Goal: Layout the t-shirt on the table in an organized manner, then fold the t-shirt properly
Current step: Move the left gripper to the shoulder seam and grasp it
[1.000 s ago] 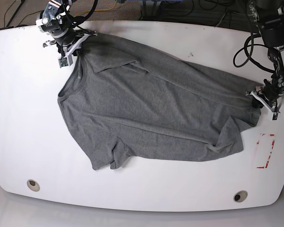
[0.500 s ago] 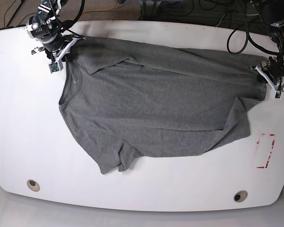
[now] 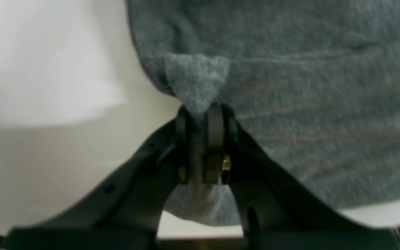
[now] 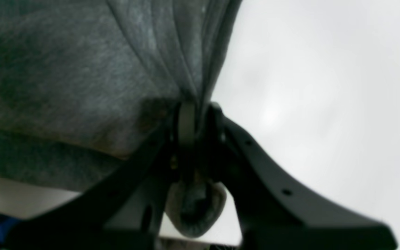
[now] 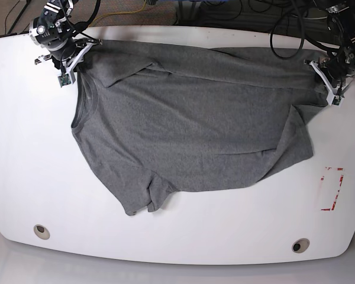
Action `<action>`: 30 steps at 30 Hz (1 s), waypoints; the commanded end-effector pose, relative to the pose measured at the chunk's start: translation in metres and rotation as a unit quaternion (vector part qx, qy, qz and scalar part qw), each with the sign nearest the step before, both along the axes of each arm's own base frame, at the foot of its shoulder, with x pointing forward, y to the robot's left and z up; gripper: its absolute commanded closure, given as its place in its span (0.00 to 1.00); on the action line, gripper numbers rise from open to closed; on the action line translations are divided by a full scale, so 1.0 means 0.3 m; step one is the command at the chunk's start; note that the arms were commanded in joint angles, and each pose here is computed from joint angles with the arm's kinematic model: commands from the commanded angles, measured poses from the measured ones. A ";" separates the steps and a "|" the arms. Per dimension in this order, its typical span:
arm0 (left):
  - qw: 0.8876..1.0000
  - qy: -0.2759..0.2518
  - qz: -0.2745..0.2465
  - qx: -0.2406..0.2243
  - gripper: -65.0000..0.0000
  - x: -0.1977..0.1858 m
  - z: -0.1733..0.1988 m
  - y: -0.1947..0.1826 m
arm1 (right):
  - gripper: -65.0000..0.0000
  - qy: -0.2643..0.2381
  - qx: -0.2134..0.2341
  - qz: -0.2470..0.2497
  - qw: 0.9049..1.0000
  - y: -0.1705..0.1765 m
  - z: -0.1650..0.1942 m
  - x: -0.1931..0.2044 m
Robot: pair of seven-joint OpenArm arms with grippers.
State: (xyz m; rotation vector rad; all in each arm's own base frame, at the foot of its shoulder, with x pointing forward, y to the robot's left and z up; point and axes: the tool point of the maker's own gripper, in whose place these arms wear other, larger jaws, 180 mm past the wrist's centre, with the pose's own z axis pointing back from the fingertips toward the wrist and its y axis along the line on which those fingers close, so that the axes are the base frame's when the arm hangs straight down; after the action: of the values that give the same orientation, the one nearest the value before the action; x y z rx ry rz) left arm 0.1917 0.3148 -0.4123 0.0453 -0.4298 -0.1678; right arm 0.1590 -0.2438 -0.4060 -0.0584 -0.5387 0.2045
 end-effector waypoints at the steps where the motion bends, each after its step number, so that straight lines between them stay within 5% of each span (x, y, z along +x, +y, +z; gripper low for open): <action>1: 1.000 -0.010 -0.007 0.014 0.93 0.008 0.035 0.016 | 0.90 -0.011 -0.007 0.003 1.000 -0.010 0.027 0.000; 17: 1.000 -0.013 -0.012 0.019 0.88 0.013 0.046 0.018 | 0.87 0.005 -0.006 0.003 1.000 -0.008 0.010 -0.043; 22: 1.000 -0.018 -0.013 0.021 0.57 0.021 0.054 0.017 | 0.59 -0.001 -0.007 0.001 1.000 -0.013 0.016 -0.031; 25: 0.999 -0.032 -0.021 0.030 0.30 0.039 0.088 0.011 | 0.35 -0.002 -0.008 0.000 1.000 -0.015 0.017 -0.029; 27: 0.998 -0.045 -0.028 0.038 0.20 0.054 0.117 0.004 | 0.23 -0.003 -0.008 0.000 1.000 -0.014 0.019 -0.028; 30: 0.996 -0.062 -0.036 0.047 0.20 0.074 0.157 -0.004 | 0.09 -0.005 -0.008 0.000 1.000 -0.014 0.021 -0.021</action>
State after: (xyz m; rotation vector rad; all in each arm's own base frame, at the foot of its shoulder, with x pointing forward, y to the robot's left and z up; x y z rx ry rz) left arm 0.2025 0.3127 -0.3828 0.1119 -0.4874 -0.2348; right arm 0.1446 -0.2451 -0.4090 -0.0610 -0.5100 0.2021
